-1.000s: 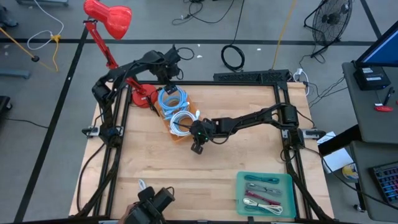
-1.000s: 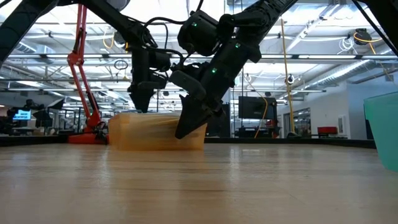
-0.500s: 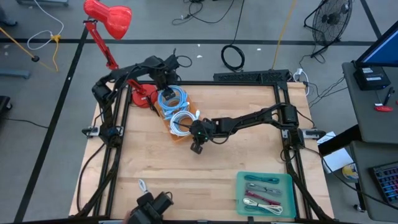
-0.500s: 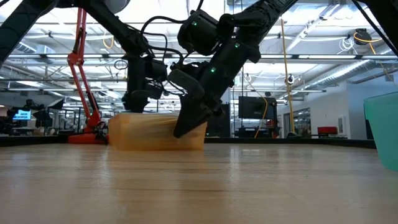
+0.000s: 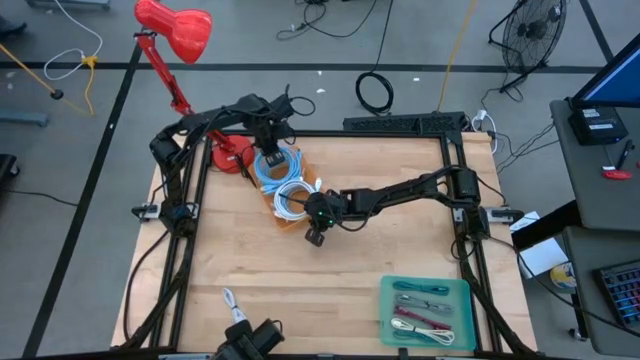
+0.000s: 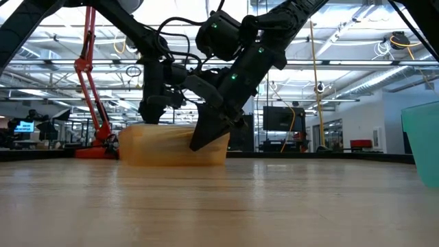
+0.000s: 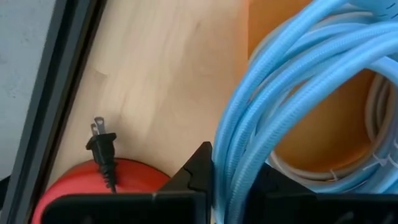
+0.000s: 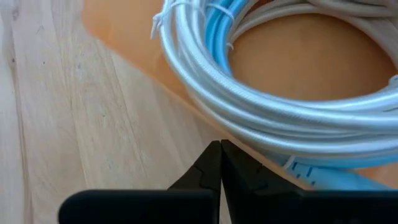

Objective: Pick & Place USB Port
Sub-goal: Put the light blue wire cable into the orange bin

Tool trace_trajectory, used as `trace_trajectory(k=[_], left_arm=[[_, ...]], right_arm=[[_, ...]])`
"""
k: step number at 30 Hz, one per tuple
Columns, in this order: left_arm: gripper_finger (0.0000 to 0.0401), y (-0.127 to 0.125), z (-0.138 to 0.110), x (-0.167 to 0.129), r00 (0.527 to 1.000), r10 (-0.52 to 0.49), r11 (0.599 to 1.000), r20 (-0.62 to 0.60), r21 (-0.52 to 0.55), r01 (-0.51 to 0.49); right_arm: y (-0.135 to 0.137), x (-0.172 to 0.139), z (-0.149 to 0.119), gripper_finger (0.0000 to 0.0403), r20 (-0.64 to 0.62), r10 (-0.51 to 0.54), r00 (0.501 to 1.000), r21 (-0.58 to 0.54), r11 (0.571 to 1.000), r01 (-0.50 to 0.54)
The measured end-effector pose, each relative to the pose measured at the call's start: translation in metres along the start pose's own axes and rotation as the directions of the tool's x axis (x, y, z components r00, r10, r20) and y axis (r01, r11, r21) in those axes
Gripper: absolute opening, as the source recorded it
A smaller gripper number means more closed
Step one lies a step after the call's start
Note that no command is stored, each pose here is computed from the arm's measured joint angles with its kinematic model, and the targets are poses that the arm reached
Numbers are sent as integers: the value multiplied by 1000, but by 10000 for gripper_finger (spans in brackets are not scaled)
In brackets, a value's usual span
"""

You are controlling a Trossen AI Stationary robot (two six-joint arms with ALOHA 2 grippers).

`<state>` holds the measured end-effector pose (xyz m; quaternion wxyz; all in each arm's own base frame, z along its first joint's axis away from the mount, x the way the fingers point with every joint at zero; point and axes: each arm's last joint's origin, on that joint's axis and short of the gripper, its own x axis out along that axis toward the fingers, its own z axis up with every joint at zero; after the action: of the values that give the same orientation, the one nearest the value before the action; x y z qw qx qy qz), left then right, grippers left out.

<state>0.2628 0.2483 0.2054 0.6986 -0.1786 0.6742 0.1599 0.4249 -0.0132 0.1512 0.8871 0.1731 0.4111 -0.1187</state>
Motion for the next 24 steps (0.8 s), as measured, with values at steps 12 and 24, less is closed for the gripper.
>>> trace_trajectory(k=[12,24], left_arm=[[31,-18,1,0,999,22,999,-46,26,-21],[31,-37,20,-38,998,8,997,57,82,-12]], right_arm=[[-2,0,2,0,12,5,1000,16,1000,-5],[-9,0,6,0,30,-20,999,56,998,19]])
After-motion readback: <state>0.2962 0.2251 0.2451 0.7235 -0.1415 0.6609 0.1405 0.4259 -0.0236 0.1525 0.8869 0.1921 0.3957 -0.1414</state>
